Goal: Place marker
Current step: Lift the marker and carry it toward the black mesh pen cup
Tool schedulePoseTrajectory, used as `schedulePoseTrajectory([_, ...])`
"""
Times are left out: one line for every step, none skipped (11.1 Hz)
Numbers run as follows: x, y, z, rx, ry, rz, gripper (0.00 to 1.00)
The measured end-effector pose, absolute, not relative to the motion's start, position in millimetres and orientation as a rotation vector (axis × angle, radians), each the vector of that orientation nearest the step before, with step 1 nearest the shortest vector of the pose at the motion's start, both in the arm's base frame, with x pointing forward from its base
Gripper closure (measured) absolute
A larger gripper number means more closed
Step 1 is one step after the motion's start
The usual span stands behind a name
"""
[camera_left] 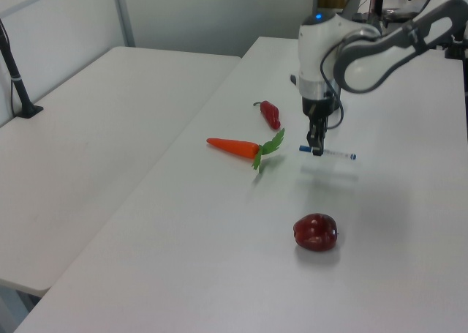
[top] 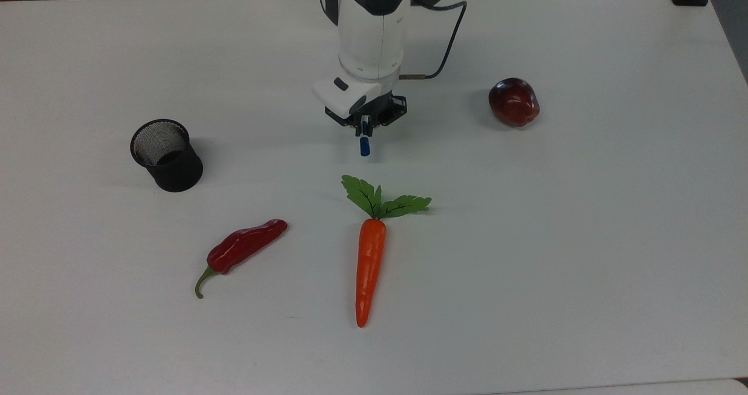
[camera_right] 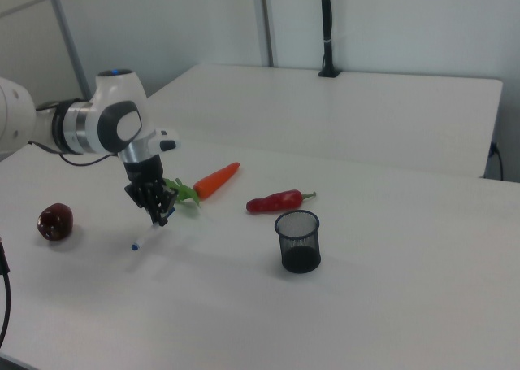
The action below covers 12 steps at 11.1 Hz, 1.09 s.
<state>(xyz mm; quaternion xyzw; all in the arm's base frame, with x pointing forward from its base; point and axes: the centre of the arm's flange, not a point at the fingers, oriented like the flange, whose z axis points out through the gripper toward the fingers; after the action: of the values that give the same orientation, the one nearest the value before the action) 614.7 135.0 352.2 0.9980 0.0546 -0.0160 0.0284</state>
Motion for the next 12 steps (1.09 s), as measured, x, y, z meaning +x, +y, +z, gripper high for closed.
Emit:
schedulePoseTrajectory([618, 133, 371, 3.075, 0.153, -0.061, 0.83])
schedulePoseTrajectory([621, 131, 388, 3.071, 0.138, -0.067, 0.83])
schedulePoseTrajectory([621, 128, 412, 3.066, 0.120, -0.076, 0.83])
schedulePoseTrajectory([620, 125, 431, 3.060, 0.107, -0.085, 0.83])
schedulePoseTrajectory([618, 121, 456, 3.054, 0.088, -0.097, 0.83])
schedulePoseTrajectory([617, 112, 483, 3.050, 0.058, -0.093, 0.83])
schedulePoseTrajectory([618, 96, 508, 3.050, 0.013, -0.081, 0.83])
schedulePoseTrajectory([620, 73, 528, 3.052, -0.048, -0.063, 0.83])
schedulePoseTrajectory([623, 45, 538, 3.052, -0.108, -0.043, 0.83])
schedulePoseTrajectory([625, 18, 541, 3.050, -0.140, -0.039, 0.83])
schedulePoseTrajectory([626, -13, 540, 3.045, -0.163, -0.045, 0.83])
schedulePoseTrajectory([628, -44, 541, 3.039, -0.190, -0.012, 0.83])
